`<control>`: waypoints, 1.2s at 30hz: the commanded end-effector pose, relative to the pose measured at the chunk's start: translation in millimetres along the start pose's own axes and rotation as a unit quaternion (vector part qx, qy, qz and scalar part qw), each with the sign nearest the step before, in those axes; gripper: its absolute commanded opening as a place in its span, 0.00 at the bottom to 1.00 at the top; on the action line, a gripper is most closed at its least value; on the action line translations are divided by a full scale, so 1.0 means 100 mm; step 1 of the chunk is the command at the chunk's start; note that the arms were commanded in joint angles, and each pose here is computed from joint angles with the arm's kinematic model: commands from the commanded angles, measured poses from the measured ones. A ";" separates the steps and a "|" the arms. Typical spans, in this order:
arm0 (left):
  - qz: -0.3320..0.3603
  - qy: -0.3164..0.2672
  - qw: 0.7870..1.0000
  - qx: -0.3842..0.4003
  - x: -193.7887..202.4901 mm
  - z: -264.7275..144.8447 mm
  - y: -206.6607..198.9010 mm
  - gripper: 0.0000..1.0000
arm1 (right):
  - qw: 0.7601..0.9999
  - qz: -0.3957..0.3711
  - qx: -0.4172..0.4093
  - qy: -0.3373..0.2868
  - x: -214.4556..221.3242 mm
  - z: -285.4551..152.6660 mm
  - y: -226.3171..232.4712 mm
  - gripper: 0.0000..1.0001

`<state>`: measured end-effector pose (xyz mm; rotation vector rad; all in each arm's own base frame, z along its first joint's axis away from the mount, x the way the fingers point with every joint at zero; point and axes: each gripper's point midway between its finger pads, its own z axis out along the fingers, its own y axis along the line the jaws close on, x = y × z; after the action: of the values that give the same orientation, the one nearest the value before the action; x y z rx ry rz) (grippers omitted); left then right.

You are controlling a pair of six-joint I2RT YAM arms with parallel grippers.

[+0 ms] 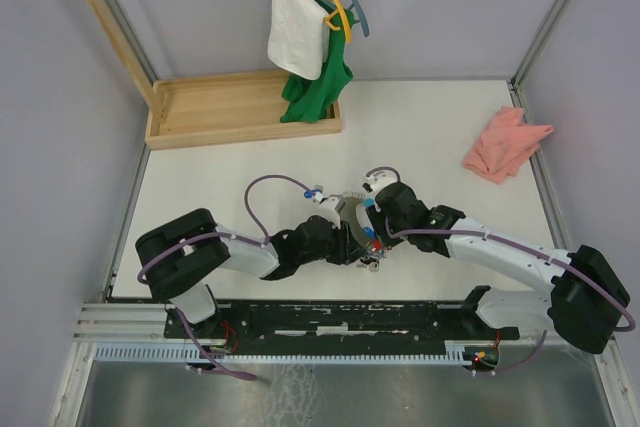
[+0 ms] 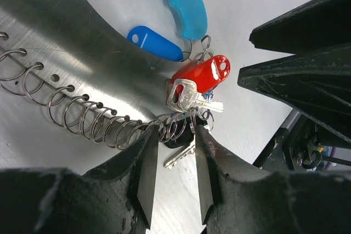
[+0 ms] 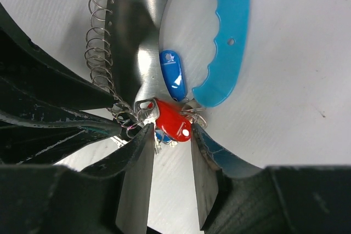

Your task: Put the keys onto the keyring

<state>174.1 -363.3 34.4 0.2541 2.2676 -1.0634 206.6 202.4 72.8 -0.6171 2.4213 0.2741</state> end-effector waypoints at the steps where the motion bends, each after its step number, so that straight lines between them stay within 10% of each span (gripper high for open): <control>1: -0.005 -0.007 1.000 -0.017 -0.03 0.04 0.01 0.41 | 1.000 -0.002 -0.022 -0.015 -0.09 -0.02 0.09 0.41; 14: 0.040 -0.026 0.992 -0.113 -0.22 -0.18 0.58 0.40 | 0.995 -0.035 -0.098 0.008 -0.13 0.01 0.37 0.45; 36: -0.001 -0.092 0.996 -0.016 -0.48 -0.73 0.49 0.43 | 0.987 -0.069 -0.131 0.061 -0.37 0.53 0.67 0.65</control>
<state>197.0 -274.3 54.5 0.1358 2.1820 -0.9461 214.4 275.1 49.1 -0.9119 2.5181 0.4906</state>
